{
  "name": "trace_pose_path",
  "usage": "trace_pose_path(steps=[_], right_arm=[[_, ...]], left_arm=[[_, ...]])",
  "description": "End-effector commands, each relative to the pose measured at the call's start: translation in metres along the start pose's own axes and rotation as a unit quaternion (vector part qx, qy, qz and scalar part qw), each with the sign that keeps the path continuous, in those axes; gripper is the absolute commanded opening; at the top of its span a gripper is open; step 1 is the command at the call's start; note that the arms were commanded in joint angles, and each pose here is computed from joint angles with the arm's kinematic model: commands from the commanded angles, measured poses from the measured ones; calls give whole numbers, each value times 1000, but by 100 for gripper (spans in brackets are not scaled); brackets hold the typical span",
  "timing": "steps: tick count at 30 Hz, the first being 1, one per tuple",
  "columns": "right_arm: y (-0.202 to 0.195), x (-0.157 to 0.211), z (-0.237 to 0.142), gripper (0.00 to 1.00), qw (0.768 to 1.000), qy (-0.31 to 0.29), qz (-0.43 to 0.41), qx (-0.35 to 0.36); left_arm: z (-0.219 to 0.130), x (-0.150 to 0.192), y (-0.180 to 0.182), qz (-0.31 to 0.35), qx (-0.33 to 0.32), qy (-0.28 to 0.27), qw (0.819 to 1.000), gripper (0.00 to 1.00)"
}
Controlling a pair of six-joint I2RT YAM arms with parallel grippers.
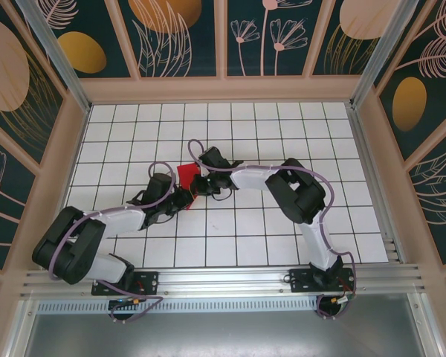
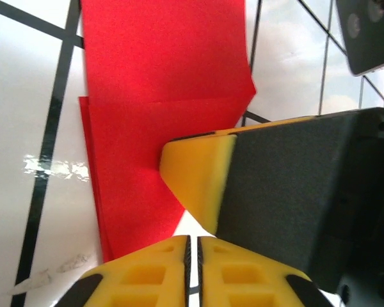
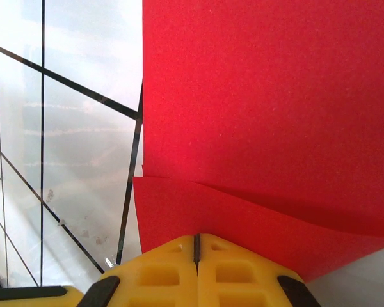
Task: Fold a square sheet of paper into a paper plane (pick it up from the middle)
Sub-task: Third fold the triangle at the center of the table.
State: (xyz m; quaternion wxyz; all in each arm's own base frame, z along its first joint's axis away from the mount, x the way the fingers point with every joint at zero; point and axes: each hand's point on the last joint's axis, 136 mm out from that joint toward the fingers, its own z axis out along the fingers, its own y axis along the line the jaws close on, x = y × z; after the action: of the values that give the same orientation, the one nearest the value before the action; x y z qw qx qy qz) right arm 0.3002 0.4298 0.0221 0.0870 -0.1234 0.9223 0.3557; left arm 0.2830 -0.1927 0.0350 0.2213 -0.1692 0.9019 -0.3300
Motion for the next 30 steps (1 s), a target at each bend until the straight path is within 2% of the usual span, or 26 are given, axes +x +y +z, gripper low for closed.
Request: trace_pose_path(steps=[1, 9, 12, 22, 30], right_arm=[[-4, 3, 1, 4, 1000, 10, 0, 9], [33, -22, -34, 4, 998, -25, -42, -40], [31, -21, -37, 4, 998, -28, -46, -33], [2, -1, -11, 4, 1000, 1, -25, 1], [-18, -6, -1, 4, 999, 10, -27, 25]], left_arm=[[8, -4, 9, 4, -26, -7, 1000, 9], [13, 5, 32, 3, -71, 9, 997, 2], [13, 5, 33, 3, -73, 10, 997, 1], [14, 6, 34, 4, -76, 14, 997, 0], [13, 14, 42, 8, -91, 29, 995, 0]])
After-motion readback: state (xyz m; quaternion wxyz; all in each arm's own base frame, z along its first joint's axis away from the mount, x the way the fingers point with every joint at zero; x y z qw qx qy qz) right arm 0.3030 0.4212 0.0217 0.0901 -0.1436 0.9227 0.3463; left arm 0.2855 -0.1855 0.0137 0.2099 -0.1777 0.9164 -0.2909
